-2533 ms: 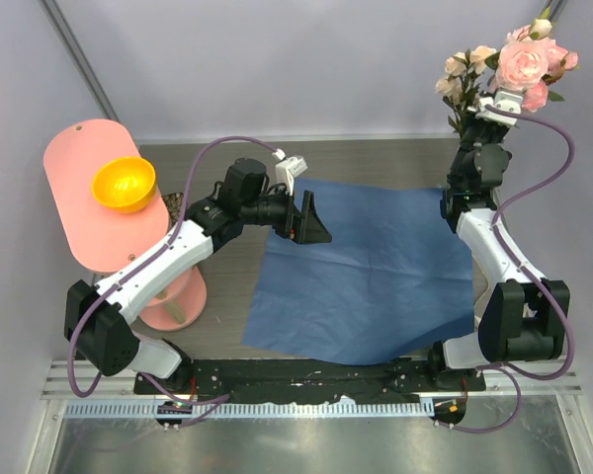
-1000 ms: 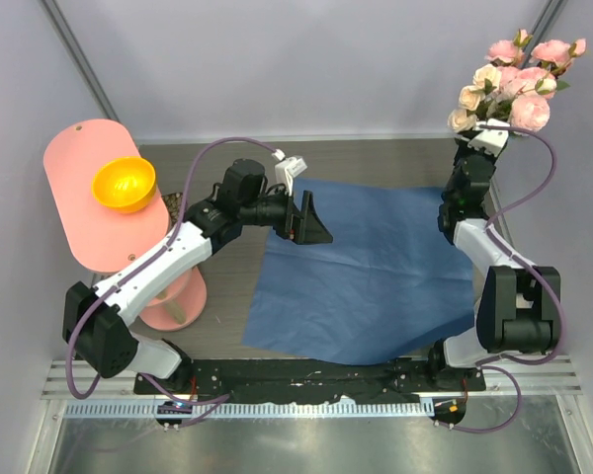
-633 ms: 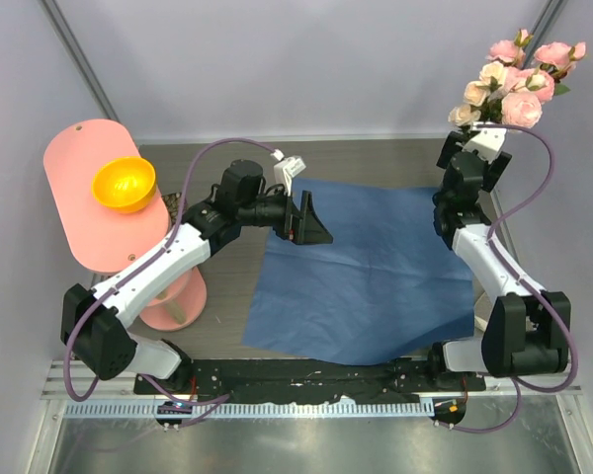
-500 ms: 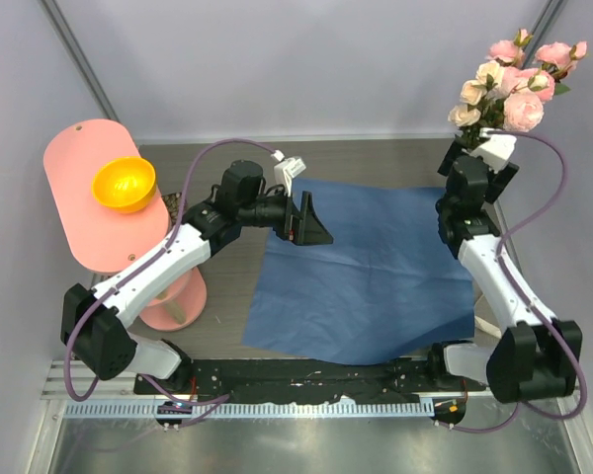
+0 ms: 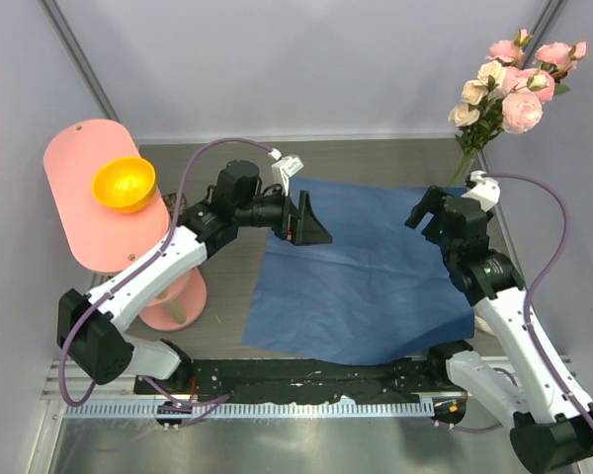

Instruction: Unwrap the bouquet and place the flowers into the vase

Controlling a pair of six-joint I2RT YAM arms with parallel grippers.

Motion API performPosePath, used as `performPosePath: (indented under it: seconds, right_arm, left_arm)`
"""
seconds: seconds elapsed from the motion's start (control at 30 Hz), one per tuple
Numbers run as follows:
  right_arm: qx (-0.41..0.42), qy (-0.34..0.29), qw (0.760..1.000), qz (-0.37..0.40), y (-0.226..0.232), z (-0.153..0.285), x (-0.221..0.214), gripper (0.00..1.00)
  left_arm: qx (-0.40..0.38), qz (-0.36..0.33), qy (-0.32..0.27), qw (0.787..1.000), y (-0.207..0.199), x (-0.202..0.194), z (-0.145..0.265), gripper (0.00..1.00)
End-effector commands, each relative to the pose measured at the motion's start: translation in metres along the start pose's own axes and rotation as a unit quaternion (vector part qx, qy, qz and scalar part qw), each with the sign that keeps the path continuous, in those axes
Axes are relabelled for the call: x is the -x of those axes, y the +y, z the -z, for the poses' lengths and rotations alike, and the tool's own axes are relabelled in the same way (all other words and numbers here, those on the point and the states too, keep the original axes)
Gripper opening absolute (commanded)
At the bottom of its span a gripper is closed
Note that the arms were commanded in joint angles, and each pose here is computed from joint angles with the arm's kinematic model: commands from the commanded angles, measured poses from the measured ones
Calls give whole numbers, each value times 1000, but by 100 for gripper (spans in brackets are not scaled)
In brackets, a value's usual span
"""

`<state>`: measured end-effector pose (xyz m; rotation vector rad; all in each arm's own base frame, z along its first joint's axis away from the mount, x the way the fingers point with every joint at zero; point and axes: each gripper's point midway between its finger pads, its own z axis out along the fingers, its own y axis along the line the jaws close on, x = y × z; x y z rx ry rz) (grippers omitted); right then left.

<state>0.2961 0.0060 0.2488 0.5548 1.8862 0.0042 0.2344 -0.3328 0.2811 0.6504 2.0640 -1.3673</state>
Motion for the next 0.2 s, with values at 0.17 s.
performPosePath:
  seconds: [0.17]
  right_arm:
    - [326,-13,945,-23,84,109,10,95]
  left_arm:
    - [-30,-108,-93,989,-59,45,49,94]
